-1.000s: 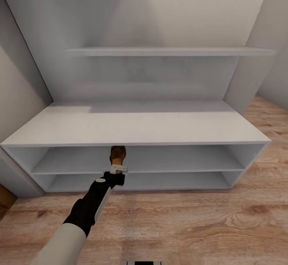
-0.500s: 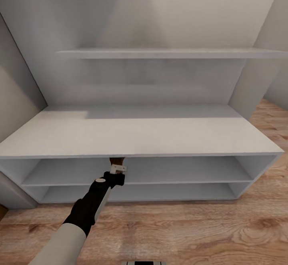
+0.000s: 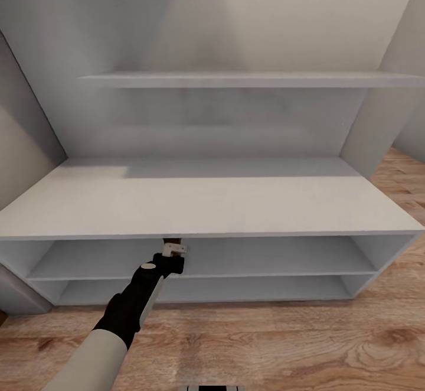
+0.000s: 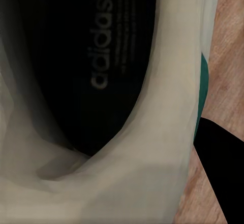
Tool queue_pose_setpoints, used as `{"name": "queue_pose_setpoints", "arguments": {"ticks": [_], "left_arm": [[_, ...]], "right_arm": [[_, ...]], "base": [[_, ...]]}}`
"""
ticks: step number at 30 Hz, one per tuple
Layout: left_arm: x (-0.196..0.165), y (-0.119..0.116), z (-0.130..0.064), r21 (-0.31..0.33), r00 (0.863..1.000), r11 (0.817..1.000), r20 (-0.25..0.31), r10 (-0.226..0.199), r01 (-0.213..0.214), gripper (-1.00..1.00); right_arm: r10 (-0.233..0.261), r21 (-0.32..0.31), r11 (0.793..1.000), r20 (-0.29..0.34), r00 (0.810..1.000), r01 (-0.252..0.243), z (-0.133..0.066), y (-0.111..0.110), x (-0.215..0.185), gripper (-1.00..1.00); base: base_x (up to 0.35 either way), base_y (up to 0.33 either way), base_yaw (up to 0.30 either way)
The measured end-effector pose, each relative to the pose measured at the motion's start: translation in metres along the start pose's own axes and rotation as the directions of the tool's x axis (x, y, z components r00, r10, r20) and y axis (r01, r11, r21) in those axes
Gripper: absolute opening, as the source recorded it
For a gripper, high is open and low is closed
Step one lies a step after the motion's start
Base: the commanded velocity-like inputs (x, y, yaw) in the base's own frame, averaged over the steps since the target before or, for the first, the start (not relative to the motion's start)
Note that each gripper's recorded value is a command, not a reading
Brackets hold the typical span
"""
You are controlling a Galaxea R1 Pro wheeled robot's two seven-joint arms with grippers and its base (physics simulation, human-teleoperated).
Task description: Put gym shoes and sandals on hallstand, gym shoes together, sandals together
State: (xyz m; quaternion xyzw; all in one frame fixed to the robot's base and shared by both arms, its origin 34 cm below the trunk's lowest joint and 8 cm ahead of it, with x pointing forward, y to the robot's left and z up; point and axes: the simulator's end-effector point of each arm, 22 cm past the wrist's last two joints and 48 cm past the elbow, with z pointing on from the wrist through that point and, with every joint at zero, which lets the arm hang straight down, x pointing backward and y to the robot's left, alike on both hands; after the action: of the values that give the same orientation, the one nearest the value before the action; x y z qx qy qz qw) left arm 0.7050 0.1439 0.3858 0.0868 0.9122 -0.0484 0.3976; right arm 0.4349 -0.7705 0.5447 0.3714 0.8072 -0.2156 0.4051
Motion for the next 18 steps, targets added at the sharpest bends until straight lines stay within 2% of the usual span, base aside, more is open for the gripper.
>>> {"name": "queue_pose_setpoints", "arguments": {"ticks": [6, 12, 18], "left_arm": [[0.0004, -0.0002, 0.0001, 0.001, 1.000, 1.000, -0.001, 0.000, 0.000, -1.00], [0.0002, -0.0005, -0.0001, 0.001, 1.000, 1.000, 0.000, 0.000, 0.000, -1.00], [0.0004, -0.0007, 0.0002, 0.002, 1.000, 1.000, 0.000, 0.000, 0.000, -1.00]], "right_arm": [[0.000, 0.000, 1.000, 0.000, 1.000, 0.000, 0.0000, 0.0000, -0.0001, -1.00], [0.000, 0.000, 1.000, 0.000, 1.000, 0.000, -0.0002, -0.0002, -0.0002, -1.00], [0.000, 0.000, 1.000, 0.000, 1.000, 0.000, 0.0000, -0.0001, -0.0002, -1.00]], "base": [[0.012, 0.000, 0.000], [0.183, 0.000, 0.000], [0.039, 0.000, 0.000]]}}
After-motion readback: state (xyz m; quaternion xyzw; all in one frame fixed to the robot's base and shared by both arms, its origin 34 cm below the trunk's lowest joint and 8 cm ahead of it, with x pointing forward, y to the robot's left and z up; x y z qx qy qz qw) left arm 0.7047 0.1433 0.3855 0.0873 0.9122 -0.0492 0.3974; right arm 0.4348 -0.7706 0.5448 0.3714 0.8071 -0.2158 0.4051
